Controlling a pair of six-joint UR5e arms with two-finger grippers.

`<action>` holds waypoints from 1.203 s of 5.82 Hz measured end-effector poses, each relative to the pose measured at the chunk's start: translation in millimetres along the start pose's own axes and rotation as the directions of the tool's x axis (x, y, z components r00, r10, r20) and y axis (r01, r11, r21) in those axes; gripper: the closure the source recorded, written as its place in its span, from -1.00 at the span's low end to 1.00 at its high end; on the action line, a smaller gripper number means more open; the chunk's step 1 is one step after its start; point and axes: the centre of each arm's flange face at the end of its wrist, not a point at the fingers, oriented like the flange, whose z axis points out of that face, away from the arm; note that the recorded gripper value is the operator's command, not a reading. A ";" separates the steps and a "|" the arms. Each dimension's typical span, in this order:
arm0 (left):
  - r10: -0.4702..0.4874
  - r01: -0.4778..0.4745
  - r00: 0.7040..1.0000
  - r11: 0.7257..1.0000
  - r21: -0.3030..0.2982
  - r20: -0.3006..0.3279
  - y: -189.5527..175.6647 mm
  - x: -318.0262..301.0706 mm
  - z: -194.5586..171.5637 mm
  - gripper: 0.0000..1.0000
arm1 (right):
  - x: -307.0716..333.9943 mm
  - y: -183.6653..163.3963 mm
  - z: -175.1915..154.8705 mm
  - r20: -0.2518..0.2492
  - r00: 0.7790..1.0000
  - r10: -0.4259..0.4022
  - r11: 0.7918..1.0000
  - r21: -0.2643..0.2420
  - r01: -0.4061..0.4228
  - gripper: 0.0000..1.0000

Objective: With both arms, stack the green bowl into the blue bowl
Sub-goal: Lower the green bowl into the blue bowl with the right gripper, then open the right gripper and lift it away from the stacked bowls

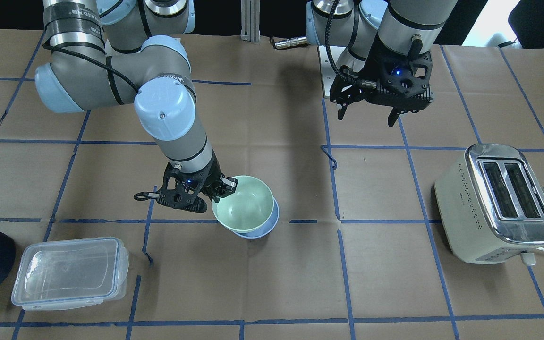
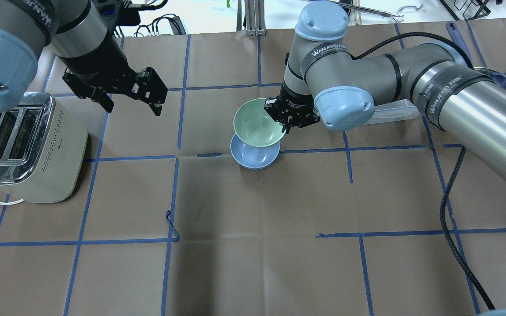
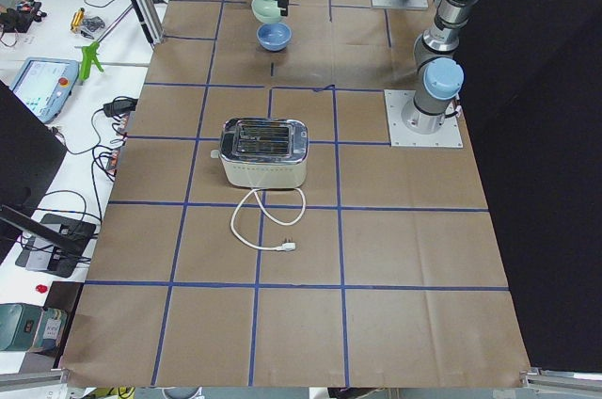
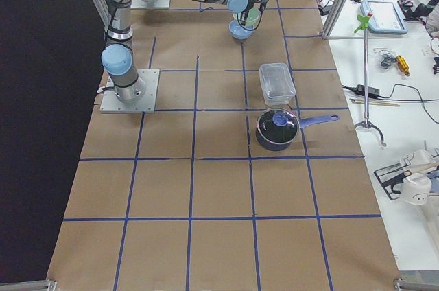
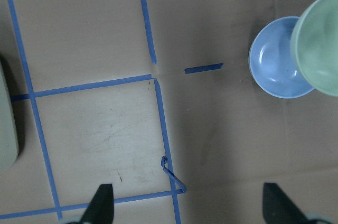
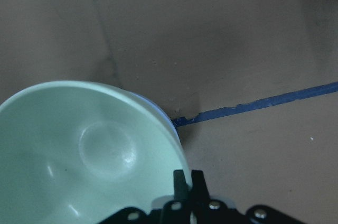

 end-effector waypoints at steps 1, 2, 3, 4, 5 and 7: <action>-0.044 0.044 0.999 0.999 0.005 0.001 3.5 -3.1 -1.4 -0.96 | -1.6 -3.1 15.5 -0.005 1.000 0.001 1.000 -0.018 -0.001 0.85; -0.061 0.061 0.998 0.998 0.007 0.001 4.3 -5.2 -2.2 -0.96 | -4.8 -2.4 22.1 0.011 1.000 -0.001 0.999 -0.034 0.001 0.84; -0.067 0.067 0.998 0.998 0.007 0.001 4.4 -6.1 -2.3 -0.96 | -7.0 0.4 26.3 0.031 1.000 -0.002 0.999 -0.053 0.004 0.50; -0.068 0.068 0.998 0.998 0.006 0.001 4.6 -6.6 -2.3 -0.96 | -6.8 2.7 31.2 0.036 0.999 -0.005 0.998 -0.065 0.007 -0.98; -0.069 0.069 0.998 0.998 0.004 0.001 4.8 -6.8 -2.2 -0.96 | -6.3 2.9 36.3 0.035 0.999 -0.012 0.997 -0.074 0.014 -1.00; -0.069 0.069 0.998 0.998 0.004 0.001 4.9 -6.8 -2.1 -0.97 | -7.8 -6.3 23.5 0.044 0.999 -0.023 0.998 -0.051 0.025 -1.00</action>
